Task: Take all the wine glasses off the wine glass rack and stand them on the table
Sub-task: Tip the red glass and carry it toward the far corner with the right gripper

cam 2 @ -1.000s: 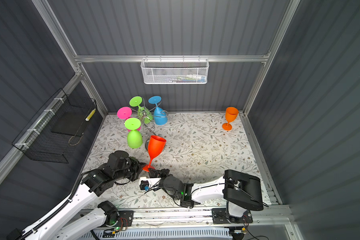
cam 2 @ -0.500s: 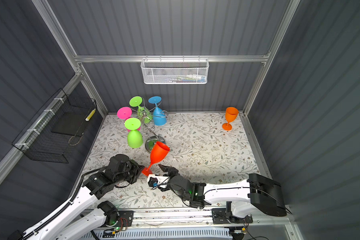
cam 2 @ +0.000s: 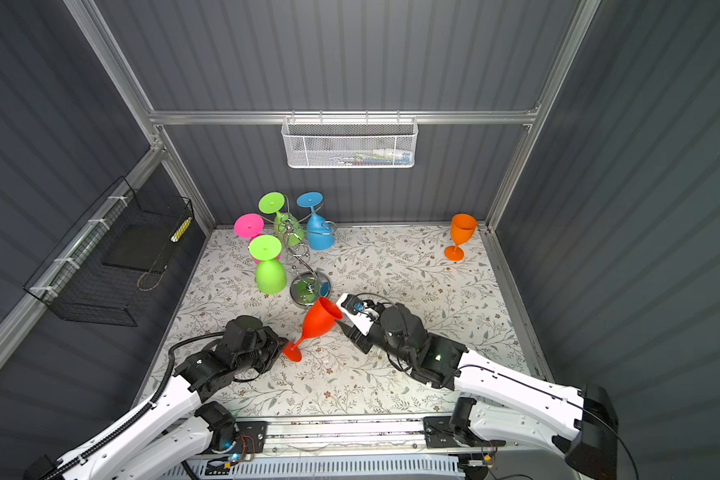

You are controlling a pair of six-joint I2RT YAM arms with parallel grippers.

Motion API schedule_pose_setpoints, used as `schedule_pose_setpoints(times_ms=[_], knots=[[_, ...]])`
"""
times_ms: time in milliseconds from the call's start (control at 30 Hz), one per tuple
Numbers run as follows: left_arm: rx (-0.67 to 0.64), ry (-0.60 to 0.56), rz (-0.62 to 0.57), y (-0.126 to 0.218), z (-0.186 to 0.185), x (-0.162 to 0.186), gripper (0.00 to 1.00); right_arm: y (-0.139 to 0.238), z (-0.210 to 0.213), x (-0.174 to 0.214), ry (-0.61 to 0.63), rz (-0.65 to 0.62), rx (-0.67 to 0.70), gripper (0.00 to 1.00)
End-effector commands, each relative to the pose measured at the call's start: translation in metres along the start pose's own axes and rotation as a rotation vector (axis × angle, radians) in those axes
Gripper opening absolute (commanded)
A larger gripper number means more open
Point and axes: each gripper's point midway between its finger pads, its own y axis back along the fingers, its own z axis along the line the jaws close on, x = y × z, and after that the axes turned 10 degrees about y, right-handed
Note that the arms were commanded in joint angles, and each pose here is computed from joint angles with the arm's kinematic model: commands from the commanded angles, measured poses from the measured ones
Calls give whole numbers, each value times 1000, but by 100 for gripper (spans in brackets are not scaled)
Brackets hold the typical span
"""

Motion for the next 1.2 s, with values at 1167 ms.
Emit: schedule_pose_setpoints(times_ms=[1167], knots=[[421,-103,217,-59,-49,14,0,-59,2,10,-682,435,-158,39]])
